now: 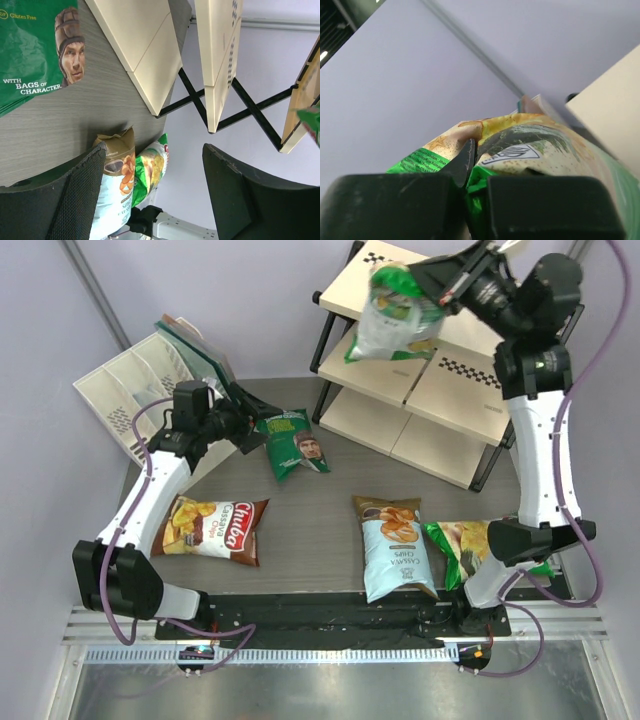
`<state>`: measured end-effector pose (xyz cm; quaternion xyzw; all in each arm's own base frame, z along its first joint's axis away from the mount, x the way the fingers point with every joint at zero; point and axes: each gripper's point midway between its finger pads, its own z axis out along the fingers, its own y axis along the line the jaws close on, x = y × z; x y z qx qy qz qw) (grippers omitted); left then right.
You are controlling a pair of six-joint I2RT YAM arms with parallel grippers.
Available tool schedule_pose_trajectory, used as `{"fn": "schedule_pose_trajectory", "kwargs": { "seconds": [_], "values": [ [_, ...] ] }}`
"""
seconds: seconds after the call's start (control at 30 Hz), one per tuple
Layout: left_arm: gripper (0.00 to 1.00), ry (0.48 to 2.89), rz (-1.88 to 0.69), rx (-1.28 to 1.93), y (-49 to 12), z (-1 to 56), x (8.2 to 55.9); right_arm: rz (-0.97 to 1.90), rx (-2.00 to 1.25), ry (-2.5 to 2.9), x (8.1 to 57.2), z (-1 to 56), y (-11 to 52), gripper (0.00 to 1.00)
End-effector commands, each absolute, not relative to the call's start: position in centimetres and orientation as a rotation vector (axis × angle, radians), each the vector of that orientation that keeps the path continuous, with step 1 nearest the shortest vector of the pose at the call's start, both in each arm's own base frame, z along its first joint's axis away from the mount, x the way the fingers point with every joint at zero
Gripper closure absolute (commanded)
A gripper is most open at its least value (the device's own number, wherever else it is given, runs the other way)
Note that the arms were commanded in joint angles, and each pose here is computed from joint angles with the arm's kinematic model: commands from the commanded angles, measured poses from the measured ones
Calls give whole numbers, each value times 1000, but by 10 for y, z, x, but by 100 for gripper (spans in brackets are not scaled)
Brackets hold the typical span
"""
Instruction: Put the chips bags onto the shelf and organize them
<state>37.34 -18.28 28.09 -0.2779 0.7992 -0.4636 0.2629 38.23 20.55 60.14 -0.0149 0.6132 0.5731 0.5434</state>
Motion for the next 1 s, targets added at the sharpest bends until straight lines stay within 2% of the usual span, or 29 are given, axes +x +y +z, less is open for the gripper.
{"fn": "schedule_pose_trajectory", "kwargs": {
  "seconds": [0.0,0.3,0.47,0.57,0.6,0.73,0.9,0.97],
  "values": [
    [23,2126,-1257,-715,-180,293,374,1134,-66,1140,349,684,134,99],
    [23,2136,-1258,-723,-180,290,373,1098,-21,964,330,731,79,99],
    [23,2141,-1262,-723,-181,288,373,1001,-5,931,336,735,62,99],
    [23,2145,-1266,-724,-182,286,373,824,30,987,358,712,45,99],
    [23,2145,-1274,-726,-183,286,373,791,78,1055,381,686,38,99],
    [24,2151,-1277,-734,-183,281,373,569,284,1203,412,622,-3,99],
    [24,2159,-1274,-738,-183,278,372,491,383,1314,412,563,-8,99],
    [24,2162,-1274,-742,-183,277,373,470,432,1278,406,556,-12,99]
  ]
}}
